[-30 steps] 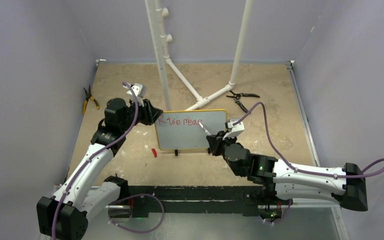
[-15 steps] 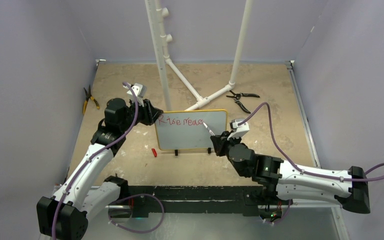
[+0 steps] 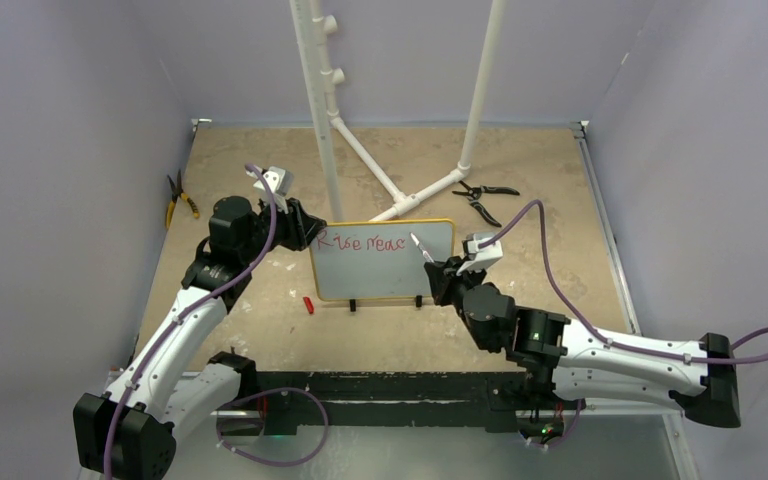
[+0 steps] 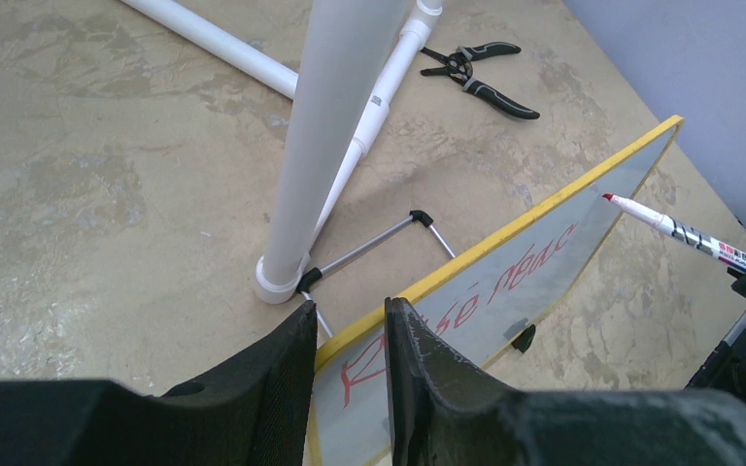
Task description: Write a sentence on the whiteboard
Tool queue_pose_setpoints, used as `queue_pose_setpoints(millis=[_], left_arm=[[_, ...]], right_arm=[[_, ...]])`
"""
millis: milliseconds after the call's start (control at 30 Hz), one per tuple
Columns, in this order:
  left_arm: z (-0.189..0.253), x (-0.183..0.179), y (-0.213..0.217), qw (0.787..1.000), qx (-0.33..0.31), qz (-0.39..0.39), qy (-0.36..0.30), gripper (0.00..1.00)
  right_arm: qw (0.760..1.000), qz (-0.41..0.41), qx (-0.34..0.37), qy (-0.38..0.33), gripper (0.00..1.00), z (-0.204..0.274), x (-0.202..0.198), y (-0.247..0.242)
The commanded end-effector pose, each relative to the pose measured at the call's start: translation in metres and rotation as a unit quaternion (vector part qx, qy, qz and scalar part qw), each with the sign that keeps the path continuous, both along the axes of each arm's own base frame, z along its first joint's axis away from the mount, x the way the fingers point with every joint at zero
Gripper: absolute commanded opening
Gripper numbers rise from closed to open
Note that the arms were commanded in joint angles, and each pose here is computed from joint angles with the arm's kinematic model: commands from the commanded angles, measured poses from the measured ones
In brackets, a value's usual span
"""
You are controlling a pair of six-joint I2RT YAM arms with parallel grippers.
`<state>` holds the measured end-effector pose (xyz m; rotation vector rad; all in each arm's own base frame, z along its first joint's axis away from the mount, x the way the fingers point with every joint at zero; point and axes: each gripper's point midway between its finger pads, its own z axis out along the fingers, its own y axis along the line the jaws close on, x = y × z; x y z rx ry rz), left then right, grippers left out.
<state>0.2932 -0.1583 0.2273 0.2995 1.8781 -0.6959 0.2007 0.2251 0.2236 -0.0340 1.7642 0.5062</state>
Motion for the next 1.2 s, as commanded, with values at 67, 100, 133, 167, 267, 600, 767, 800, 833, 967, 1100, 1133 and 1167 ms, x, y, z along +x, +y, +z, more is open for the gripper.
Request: queue_pose_setpoints(millis=[67, 100, 133, 167, 267, 600, 767, 800, 833, 967, 1100, 1133, 1167], left_arm=[[-0.007, -0.005, -0.004, 1.000, -0.008, -0.012, 0.016, 0.30], [-0.007, -0.005, -0.004, 1.000, -0.008, -0.012, 0.016, 0.30], [-0.007, -0.005, -0.004, 1.000, -0.008, -0.013, 0.016, 0.30], [-0.008, -0.005, -0.005, 1.000, -0.009, -0.013, 0.017, 0.30], [-0.008, -0.005, -0.005, 1.000, -0.010, -0.014, 0.018, 0.30], [-0.008, -0.005, -0.005, 1.000, -0.011, -0.014, 0.019, 0.30], [-0.008, -0.005, -0.006, 1.000, -0.012, -0.015, 0.019, 0.29], [-0.008, -0.005, -0.006, 1.000, -0.012, -0.015, 0.019, 0.29], [-0.008, -0.005, -0.006, 1.000, -0.012, -0.015, 0.020, 0.30], [-0.008, -0.005, -0.005, 1.000, -0.011, -0.014, 0.019, 0.29], [-0.008, -0.005, -0.005, 1.000, -0.011, -0.013, 0.019, 0.29], [-0.008, -0.005, -0.005, 1.000, -0.010, -0.013, 0.018, 0.30], [-0.008, -0.005, -0.005, 1.000, -0.010, -0.013, 0.019, 0.30]], right_arm=[[1.000, -0.020, 0.015, -0.005, 0.00, 0.014, 0.005, -0.001], [1.000, -0.021, 0.013, 0.000, 0.00, 0.009, 0.005, -0.002], [1.000, -0.022, 0.013, 0.004, 0.00, 0.006, 0.004, -0.002], [1.000, -0.020, 0.015, 0.009, 0.00, 0.003, 0.003, -0.002], [0.999, -0.015, 0.019, 0.024, 0.00, -0.007, 0.000, -0.002], [0.998, 0.014, 0.008, 0.065, 0.00, -0.035, -0.012, 0.003], [0.998, 0.012, 0.017, 0.062, 0.00, -0.033, -0.012, 0.002], [0.998, 0.011, 0.020, 0.058, 0.00, -0.030, -0.011, 0.002], [0.998, 0.010, 0.022, 0.054, 0.00, -0.027, -0.010, 0.002], [0.999, 0.000, 0.032, 0.038, 0.00, -0.017, -0.006, 0.002], [0.999, -0.011, 0.036, 0.026, 0.00, -0.009, -0.002, -0.001], [0.999, -0.013, 0.035, 0.024, 0.00, -0.009, -0.002, -0.001], [0.999, -0.016, 0.034, 0.023, 0.00, -0.008, -0.001, -0.002]])
